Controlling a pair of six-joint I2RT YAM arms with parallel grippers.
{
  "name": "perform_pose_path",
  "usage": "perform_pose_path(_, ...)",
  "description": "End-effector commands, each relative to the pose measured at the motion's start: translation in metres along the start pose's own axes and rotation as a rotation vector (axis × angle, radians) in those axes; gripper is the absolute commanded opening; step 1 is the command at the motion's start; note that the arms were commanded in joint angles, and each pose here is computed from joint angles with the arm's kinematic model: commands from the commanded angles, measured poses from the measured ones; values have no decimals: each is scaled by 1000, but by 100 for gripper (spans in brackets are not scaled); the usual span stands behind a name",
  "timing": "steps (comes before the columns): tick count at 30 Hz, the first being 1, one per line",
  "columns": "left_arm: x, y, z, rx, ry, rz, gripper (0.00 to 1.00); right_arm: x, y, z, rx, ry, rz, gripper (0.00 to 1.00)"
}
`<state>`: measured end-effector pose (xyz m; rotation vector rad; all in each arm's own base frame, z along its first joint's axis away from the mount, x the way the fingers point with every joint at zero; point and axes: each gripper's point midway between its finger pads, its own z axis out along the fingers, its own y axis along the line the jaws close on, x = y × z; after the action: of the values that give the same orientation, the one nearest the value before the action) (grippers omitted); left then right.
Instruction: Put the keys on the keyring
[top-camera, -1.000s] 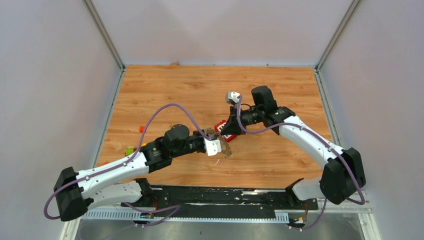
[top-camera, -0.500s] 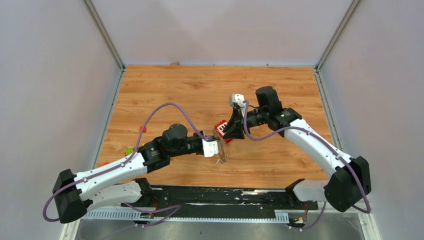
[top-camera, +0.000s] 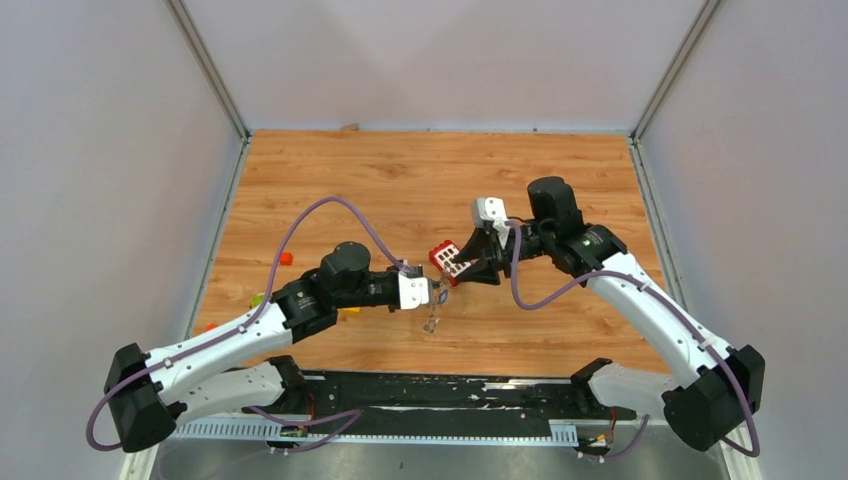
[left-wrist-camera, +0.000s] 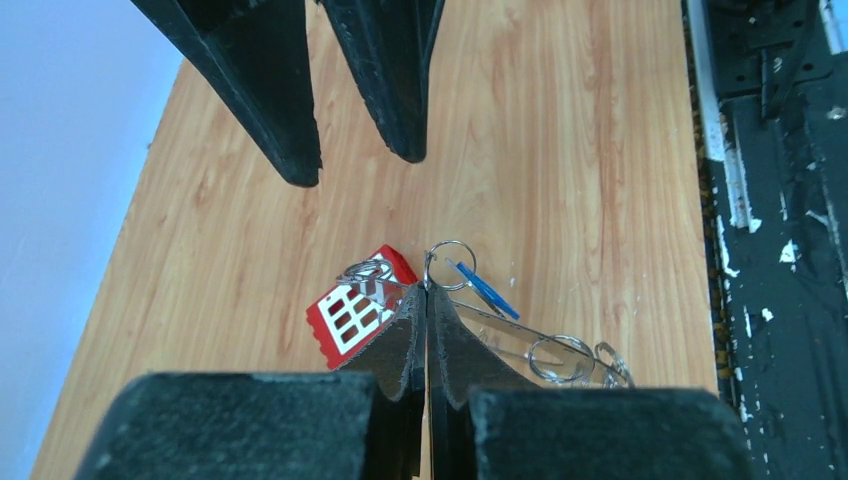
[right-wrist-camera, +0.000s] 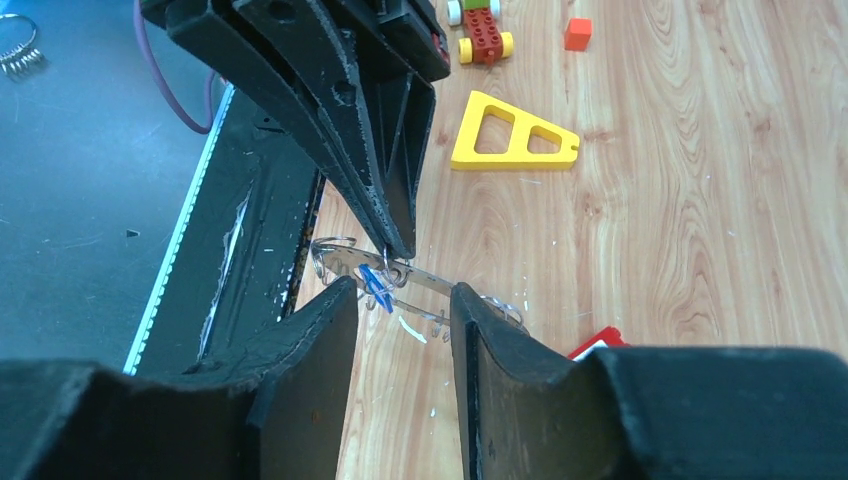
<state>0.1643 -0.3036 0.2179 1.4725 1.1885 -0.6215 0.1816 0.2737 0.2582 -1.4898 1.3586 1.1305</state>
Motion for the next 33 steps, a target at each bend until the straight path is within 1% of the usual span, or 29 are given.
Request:
perform_pose_path(1, -46, 13, -3, 12, -133, -31, 0, -8, 9, 2, -31, -10, -96, 40)
perform_pose_path(5, -47, 21, -3, 1, -133, -73, 0, -3, 13, 5, -40, 4, -83, 40)
perform_pose_path(10, -47, 26, -1, -16, -122, -110, 0, -2, 6, 7, -2, 7, -30, 40)
perform_pose_path(13, -45, 30, 0, -36, -112, -114, 0, -1, 2, 9, 13, 7, 9, 40)
perform_pose_path(17, -44, 30, 0, -42, -115, -114, 0, 5, -10, 13, 52, 28, 57, 36)
perform_pose_path(23, -43, 33, -1, -60, -113, -112, 0, 13, -15, 19, 43, 39, 111, 35)
perform_pose_path(25, -43, 34, -1, -64, -112, -110, 0, 15, -16, 20, 41, 42, 116, 33)
perform_pose_path(30, -42, 34, -2, -66, -111, -108, 0, 16, -15, 18, 45, 48, 103, 22)
perform_pose_path(33, -42, 34, -3, -69, -112, -106, 0, 15, -14, 17, 44, 51, 91, 20)
